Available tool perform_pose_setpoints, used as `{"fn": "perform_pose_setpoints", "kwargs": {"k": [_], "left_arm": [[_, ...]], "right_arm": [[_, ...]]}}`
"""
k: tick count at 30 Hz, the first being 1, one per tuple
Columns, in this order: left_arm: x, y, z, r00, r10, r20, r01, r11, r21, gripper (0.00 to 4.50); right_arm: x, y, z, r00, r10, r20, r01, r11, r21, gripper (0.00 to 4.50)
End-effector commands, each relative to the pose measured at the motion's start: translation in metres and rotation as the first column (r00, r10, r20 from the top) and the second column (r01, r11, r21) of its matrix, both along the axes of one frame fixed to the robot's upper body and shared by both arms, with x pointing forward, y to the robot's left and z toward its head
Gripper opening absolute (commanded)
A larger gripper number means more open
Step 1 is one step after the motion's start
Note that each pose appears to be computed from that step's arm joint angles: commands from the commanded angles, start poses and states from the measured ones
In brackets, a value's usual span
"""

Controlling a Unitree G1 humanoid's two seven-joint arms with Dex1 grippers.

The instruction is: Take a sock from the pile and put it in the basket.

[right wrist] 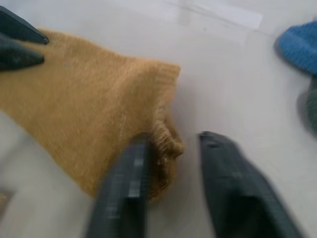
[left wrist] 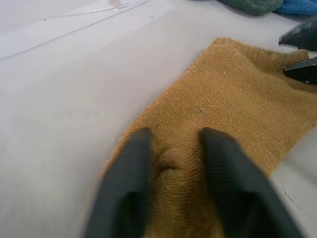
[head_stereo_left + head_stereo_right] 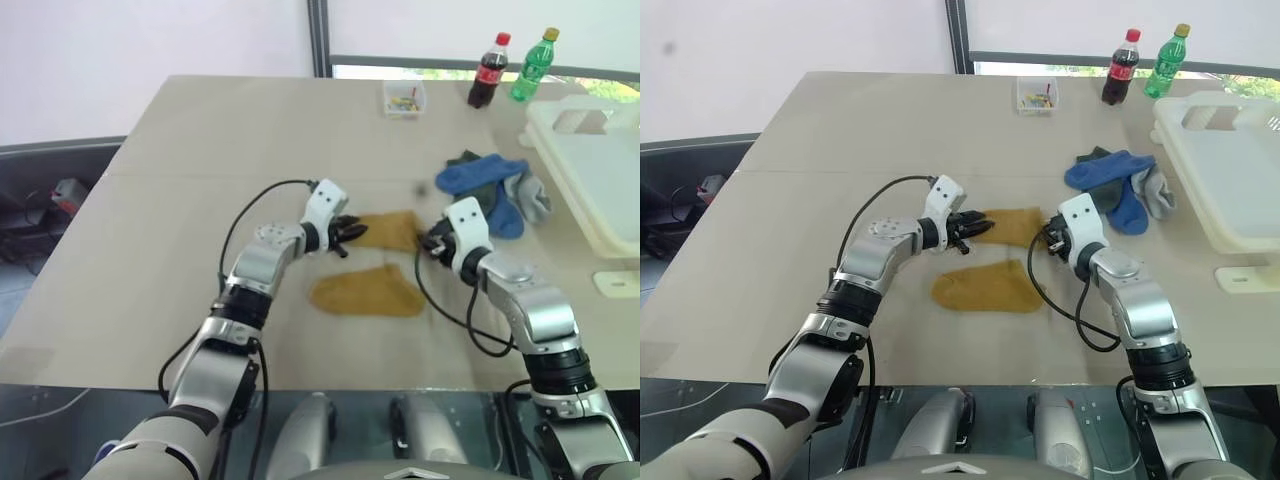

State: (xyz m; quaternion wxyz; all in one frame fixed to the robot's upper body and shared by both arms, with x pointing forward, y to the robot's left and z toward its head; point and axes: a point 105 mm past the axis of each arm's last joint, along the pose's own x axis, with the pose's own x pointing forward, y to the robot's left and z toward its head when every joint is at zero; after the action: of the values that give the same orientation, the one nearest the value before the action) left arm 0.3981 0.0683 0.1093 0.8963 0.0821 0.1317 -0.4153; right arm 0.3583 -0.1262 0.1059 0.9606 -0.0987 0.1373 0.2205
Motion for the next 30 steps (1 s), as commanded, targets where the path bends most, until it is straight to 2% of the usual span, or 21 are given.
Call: {"fn": "perform_pose_setpoints", "kwargs": {"k": [1,7,11,13,21,23,24,28,30], "left_arm": [[0.000,0.000,0.003,1.000,0.019,0.008,-0.018,0.999,-0.050,0.00],[-0.001,0.008,0.015,0.999,0.031,-0.011,-0.032,0.991,-0.131,0.00],[0.001,0.018,0.024,0.998,0.063,0.028,-0.059,0.992,-0.115,1.24],[0.002,0.023,0.025,0.995,0.076,0.061,-0.070,0.994,-0.087,2.10],[-0.003,0.021,-0.003,0.998,0.055,0.025,-0.054,0.998,-0.017,2.10],[-0.002,0.018,-0.008,0.998,0.064,-0.005,-0.064,0.997,-0.039,2.10],[-0.002,0.017,-0.009,0.998,0.066,-0.012,-0.067,0.997,-0.048,1.58],[0.001,0.016,-0.001,0.997,0.073,-0.010,-0.074,0.991,-0.109,0.06],[-0.001,0.015,0.011,0.999,0.052,0.003,-0.051,0.982,-0.182,0.06]], "right_arm": [[0.001,0.003,0.010,0.999,0.027,0.037,-0.027,1.000,0.003,0.04],[0.001,0.001,0.010,0.999,0.027,0.039,-0.027,1.000,0.005,0.04],[0.001,0.002,0.012,0.999,0.028,0.046,-0.028,1.000,0.010,0.00],[0.001,0.002,0.012,0.998,0.027,0.049,-0.027,1.000,0.012,0.00],[0.001,0.003,0.013,0.998,0.022,0.054,-0.023,1.000,0.014,0.00],[0.001,0.003,0.013,0.998,0.021,0.056,-0.022,1.000,0.013,0.00],[0.001,0.003,0.013,0.998,0.021,0.056,-0.021,1.000,0.013,0.00],[0.001,0.003,0.018,0.997,0.024,0.075,-0.025,1.000,0.016,0.00],[0.000,0.004,0.025,0.994,0.033,0.100,-0.035,0.999,0.020,0.00]]}}
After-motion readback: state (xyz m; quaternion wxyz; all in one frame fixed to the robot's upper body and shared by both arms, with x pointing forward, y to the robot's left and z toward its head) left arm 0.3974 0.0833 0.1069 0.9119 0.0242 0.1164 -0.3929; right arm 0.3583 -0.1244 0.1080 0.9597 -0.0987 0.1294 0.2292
